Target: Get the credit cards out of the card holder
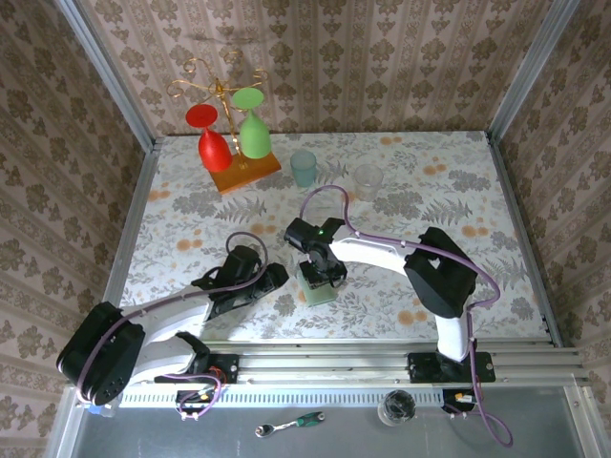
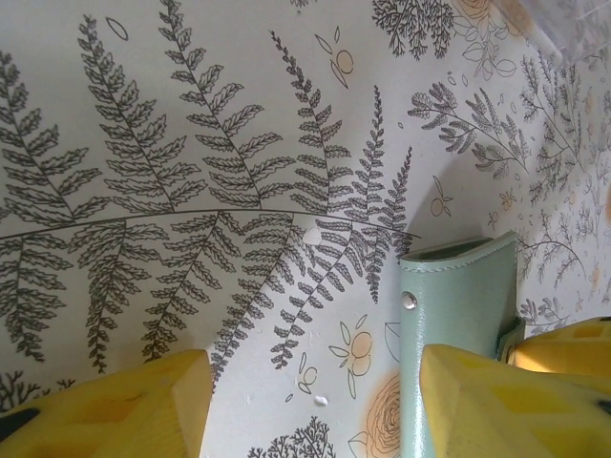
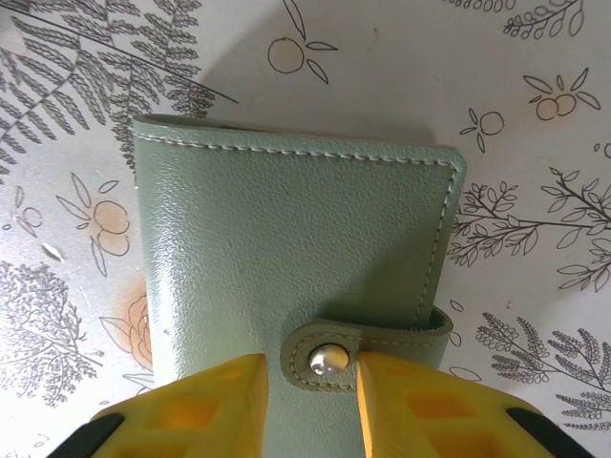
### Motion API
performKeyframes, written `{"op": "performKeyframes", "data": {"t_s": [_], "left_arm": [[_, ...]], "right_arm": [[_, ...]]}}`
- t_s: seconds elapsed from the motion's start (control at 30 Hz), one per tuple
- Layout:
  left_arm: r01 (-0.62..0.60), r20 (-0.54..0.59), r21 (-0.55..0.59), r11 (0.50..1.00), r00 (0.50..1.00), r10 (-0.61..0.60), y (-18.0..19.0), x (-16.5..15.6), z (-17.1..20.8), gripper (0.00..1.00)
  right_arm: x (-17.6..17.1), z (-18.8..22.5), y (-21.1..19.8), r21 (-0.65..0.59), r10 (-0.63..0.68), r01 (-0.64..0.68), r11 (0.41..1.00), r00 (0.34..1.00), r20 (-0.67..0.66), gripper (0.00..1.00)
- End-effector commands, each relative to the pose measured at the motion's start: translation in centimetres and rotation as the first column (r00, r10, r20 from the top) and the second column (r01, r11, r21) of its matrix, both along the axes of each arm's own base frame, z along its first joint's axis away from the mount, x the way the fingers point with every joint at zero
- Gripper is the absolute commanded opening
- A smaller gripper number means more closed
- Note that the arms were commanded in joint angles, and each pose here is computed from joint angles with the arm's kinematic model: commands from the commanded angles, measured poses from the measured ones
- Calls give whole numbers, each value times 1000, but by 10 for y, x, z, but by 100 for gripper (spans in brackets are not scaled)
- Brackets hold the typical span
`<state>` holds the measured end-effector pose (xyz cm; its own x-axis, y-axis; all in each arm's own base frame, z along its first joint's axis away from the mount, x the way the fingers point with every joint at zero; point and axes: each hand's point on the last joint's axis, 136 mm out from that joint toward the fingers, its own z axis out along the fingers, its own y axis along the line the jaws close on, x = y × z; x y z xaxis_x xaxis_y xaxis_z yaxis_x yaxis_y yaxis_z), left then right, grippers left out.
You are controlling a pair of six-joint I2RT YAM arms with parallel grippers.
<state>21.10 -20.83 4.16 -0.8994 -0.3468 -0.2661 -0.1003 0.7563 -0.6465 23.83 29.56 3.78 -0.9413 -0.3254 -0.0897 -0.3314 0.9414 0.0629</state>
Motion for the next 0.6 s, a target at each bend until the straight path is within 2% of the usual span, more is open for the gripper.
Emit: {"op": "performKeyframes", "data": {"t_s": [0.0, 0.37, 0.57], "left_arm": [[-9, -3, -24, 1000, 1000, 9, -3, 3, 3, 61], [6, -4, -26, 1000, 1000, -6, -8, 5, 4, 61], [13, -5, -31, 999, 1000, -13, -10, 7, 5, 61]], "right_arm": [[-4, -6, -4, -43, -10, 9, 999, 1000, -18, 32], [-8, -25, -8, -71, -41, 38, 997, 998, -49, 25], [-10, -30, -8, -54, -67, 63, 997, 996, -67, 14]]}}
